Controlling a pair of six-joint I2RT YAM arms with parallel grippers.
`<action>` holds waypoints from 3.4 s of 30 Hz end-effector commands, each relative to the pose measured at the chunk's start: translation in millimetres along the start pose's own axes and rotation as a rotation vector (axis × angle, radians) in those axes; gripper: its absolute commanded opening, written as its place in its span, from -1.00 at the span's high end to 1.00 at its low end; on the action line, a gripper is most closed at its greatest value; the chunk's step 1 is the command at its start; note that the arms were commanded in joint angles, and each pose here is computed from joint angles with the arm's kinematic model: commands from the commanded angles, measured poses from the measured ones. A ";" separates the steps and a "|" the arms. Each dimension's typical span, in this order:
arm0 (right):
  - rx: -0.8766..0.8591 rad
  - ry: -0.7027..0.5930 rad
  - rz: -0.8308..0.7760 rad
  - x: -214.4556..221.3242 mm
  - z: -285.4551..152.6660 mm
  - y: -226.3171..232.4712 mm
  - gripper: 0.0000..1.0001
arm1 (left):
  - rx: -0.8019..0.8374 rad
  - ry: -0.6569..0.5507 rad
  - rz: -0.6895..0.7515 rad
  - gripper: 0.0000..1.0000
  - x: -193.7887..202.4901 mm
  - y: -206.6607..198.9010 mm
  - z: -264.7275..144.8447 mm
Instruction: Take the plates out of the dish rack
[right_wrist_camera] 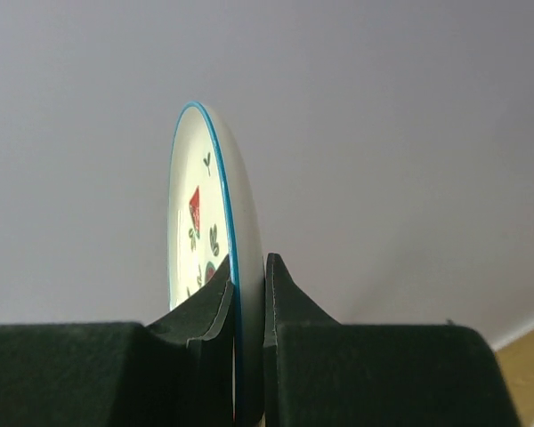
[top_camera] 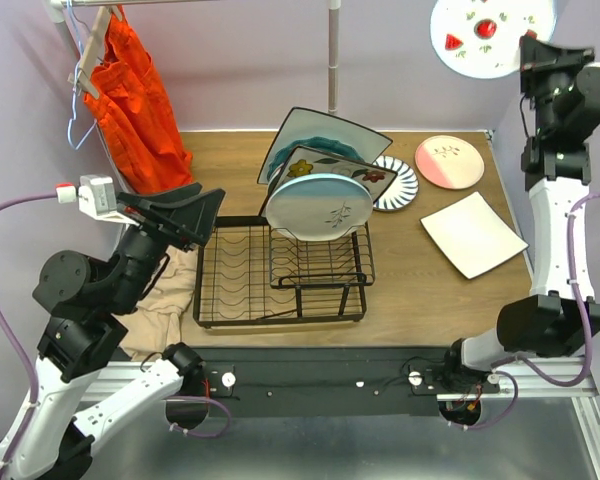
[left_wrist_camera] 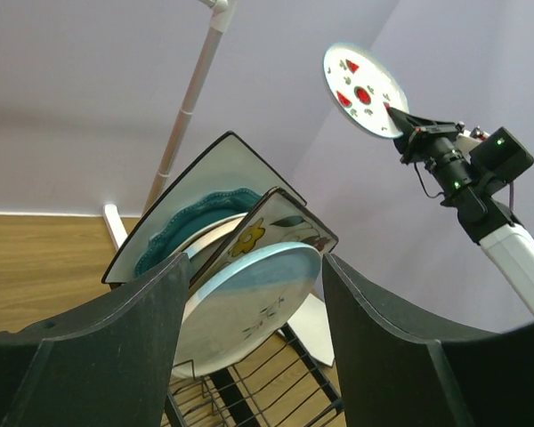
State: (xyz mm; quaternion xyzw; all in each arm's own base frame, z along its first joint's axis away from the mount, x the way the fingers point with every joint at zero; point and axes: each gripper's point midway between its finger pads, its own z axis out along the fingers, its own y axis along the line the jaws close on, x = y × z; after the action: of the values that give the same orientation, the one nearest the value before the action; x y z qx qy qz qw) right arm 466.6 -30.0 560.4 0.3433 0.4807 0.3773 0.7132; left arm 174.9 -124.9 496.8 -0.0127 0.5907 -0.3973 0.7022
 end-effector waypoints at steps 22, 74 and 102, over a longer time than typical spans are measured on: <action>0.166 0.560 -0.125 187.6 -63.4 -256.7 0.99 | 0.069 0.117 0.092 -0.41 72.3 17.0 13.1; 0.547 0.748 -0.321 248.0 -74.5 -420.5 0.05 | 0.060 0.119 0.117 -0.40 79.3 22.7 16.4; 0.580 0.774 -0.437 268.1 -70.8 -430.4 0.43 | 0.023 0.141 0.144 -0.41 87.8 32.2 23.2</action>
State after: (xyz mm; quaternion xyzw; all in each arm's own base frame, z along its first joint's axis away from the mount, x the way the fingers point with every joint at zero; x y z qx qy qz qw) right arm 553.5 11.9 64.5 0.2520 0.8485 0.1999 0.4203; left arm 206.6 -167.7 417.4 0.0667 0.6325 -0.3687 0.6779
